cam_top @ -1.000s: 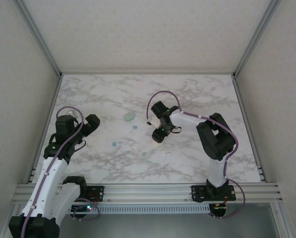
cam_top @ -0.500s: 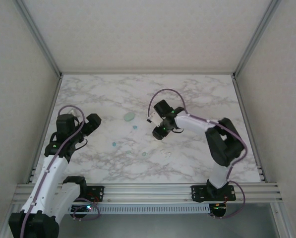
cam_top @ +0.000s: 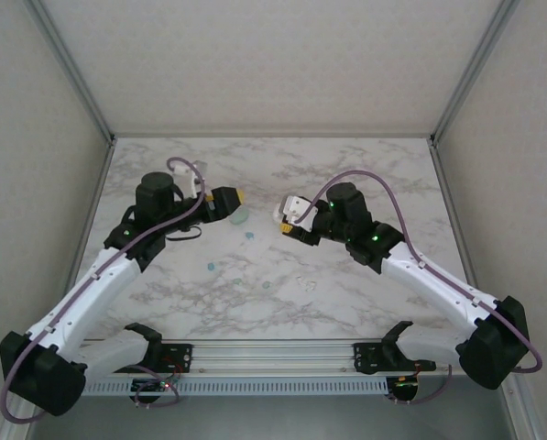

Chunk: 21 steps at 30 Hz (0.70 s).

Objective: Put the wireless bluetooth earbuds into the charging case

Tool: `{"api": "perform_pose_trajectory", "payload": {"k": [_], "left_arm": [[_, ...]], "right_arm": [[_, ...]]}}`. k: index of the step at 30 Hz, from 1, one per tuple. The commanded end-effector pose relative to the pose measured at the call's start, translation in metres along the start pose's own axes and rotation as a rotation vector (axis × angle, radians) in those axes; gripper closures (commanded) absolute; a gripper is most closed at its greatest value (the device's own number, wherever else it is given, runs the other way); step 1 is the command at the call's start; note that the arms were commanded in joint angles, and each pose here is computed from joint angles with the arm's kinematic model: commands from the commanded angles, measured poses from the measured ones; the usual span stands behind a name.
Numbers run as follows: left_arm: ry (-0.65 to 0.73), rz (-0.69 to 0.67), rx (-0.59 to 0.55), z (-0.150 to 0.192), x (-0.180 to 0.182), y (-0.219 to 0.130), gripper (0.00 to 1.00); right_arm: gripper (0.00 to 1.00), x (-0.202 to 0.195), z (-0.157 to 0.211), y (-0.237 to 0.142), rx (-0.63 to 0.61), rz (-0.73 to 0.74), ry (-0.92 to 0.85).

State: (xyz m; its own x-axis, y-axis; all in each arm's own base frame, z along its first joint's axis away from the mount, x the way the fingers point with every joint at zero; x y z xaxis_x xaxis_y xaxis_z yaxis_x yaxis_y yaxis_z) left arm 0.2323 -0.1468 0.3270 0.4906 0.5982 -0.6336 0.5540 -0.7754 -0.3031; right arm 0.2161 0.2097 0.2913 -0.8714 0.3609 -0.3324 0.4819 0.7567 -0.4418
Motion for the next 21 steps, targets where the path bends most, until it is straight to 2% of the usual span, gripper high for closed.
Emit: {"api": "perform_pose_trajectory", "payload": {"k": [1,8,15,21], "left_arm": [[0.128,0.130,0.013,-0.008,-0.030,0.006,0.24],[0.151,0.144,0.123,0.003,-0.043,0.030,0.31],[0.163,0.175,0.154,0.006,-0.055,0.052,0.32],[0.176,0.174,0.179,0.007,-0.054,0.060,0.40]], "right_arm": [[0.65,-0.002,-0.014,-0.008,-0.092,0.034,-0.080],[0.64,-0.004,-0.022,-0.011,-0.167,0.064,-0.046],[0.64,-0.004,-0.024,-0.010,-0.177,0.054,-0.039],[0.63,-0.005,-0.025,-0.009,-0.182,0.047,-0.022]]}}
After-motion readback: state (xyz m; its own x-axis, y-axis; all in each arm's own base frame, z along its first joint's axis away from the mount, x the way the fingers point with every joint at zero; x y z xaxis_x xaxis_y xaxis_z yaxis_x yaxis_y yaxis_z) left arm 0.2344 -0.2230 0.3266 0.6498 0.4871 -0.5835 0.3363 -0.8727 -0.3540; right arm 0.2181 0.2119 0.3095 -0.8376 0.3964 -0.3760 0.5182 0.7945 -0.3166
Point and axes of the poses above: each hand's point on the last joint's axis, 136 mm out from that joint toward the fingers, its own y axis out along the fingers, its own x axis along the line the jaws close on, z = x × y, the point moved 10 cm from there along -y, back along the fingers, and after that the axes turned 8 degrees about y, right-handed, at the moved point
